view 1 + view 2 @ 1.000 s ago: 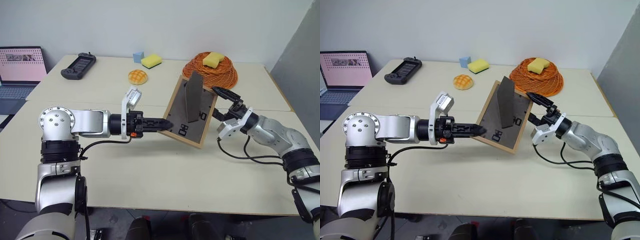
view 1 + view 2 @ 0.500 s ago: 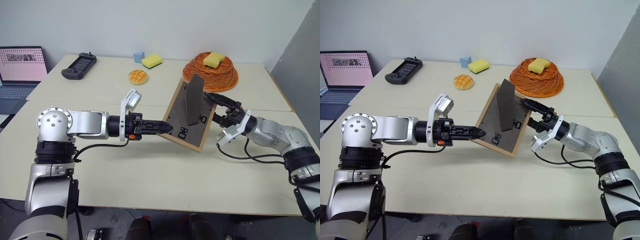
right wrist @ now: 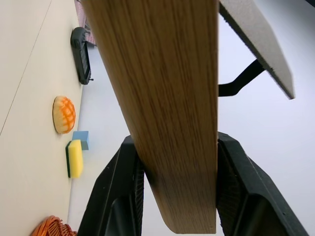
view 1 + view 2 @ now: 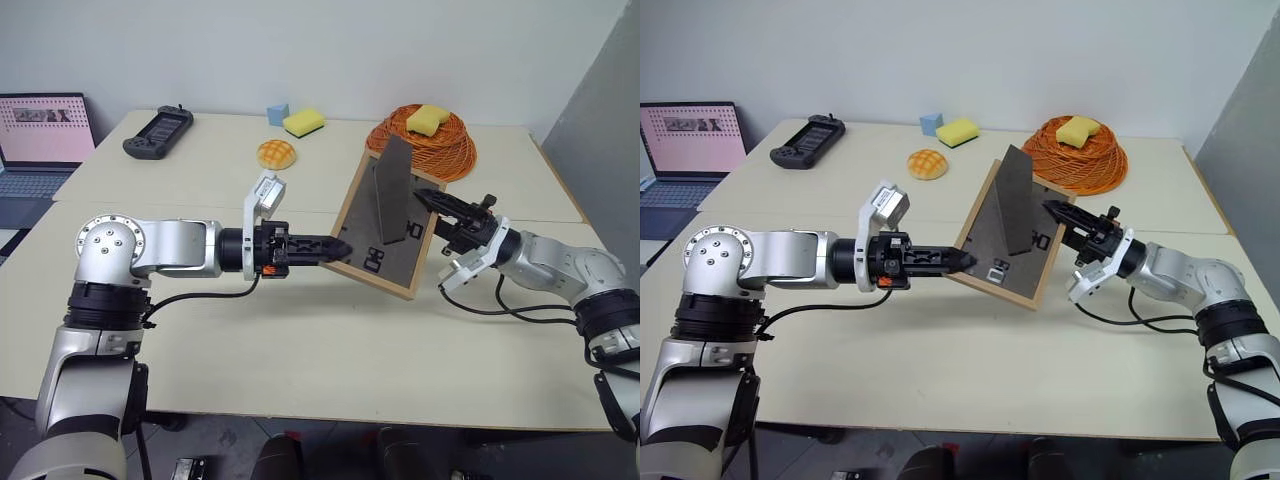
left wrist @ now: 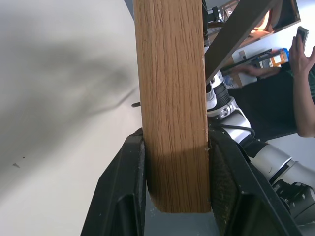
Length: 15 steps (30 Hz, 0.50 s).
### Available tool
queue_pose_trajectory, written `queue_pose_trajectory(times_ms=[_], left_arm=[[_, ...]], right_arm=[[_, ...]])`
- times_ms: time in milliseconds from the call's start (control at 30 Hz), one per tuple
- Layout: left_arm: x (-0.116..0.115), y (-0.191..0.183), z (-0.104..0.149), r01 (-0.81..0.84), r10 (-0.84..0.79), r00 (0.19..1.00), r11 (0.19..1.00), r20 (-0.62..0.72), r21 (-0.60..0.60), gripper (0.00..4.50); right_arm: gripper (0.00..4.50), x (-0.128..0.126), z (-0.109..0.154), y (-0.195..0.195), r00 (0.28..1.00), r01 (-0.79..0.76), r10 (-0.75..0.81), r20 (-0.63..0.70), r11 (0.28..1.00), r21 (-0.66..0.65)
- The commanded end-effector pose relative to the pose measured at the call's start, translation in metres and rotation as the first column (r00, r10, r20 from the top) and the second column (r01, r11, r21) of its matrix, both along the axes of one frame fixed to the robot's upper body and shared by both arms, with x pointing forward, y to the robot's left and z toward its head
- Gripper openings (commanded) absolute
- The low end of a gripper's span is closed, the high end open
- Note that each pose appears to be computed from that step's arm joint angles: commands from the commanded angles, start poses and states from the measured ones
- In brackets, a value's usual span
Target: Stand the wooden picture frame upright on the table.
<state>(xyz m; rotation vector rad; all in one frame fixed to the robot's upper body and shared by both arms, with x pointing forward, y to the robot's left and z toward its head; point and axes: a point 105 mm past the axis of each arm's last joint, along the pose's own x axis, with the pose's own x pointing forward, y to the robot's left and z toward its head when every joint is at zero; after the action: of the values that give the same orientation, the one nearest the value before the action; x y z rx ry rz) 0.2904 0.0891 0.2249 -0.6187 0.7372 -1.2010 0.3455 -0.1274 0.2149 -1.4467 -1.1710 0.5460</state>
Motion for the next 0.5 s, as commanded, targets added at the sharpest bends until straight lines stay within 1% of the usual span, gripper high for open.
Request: queue_pose_trajectory(times_ms=[33,100,133,200,300,467,500], left_arm=[[-0.0003,-0.004,0.0125,-0.014,0.014,0.998,1.0,0.069,0.003,1.32],[0.001,-0.0034,0.011,-0.023,0.022,0.998,1.0,0.063,0.006,1.32],[0.0016,-0.0033,0.0108,-0.028,0.028,0.998,1.0,0.063,0.006,1.66],[0.0026,-0.0035,0.0113,-0.039,0.038,0.997,0.999,0.068,0.004,2.02],[0.0022,-0.0041,0.0122,-0.035,0.034,0.997,0.999,0.071,0.002,2.67],[0.0017,-0.0017,0.0132,-0.032,0.031,0.997,0.999,0.071,0.003,3.62],[0.0018,-0.0012,0.0134,-0.032,0.032,0.997,0.999,0.071,0.002,3.73]], right_arm=[[1.47,0.0002,0.0096,0.0017,1.0,-0.009,0.008,0.03,1.0,0.018],[1.47,-0.0002,0.0096,0.0022,1.0,-0.011,0.01,0.03,1.0,0.023],[1.47,-0.0006,0.0088,0.0027,1.0,-0.013,0.012,0.028,1.0,0.021],[1.47,-0.001,0.0071,0.0033,1.0,-0.014,0.013,0.023,1.0,0.02],[1.47,-0.0014,0.0051,0.0042,1.0,-0.016,0.015,0.017,1.0,0.013],[1.47,-0.0006,0.0055,0.0044,1.0,-0.013,0.012,0.015,1.0,0.017],[1.47,-0.0005,0.0055,0.0044,1.0,-0.012,0.012,0.015,1.0,0.016]])
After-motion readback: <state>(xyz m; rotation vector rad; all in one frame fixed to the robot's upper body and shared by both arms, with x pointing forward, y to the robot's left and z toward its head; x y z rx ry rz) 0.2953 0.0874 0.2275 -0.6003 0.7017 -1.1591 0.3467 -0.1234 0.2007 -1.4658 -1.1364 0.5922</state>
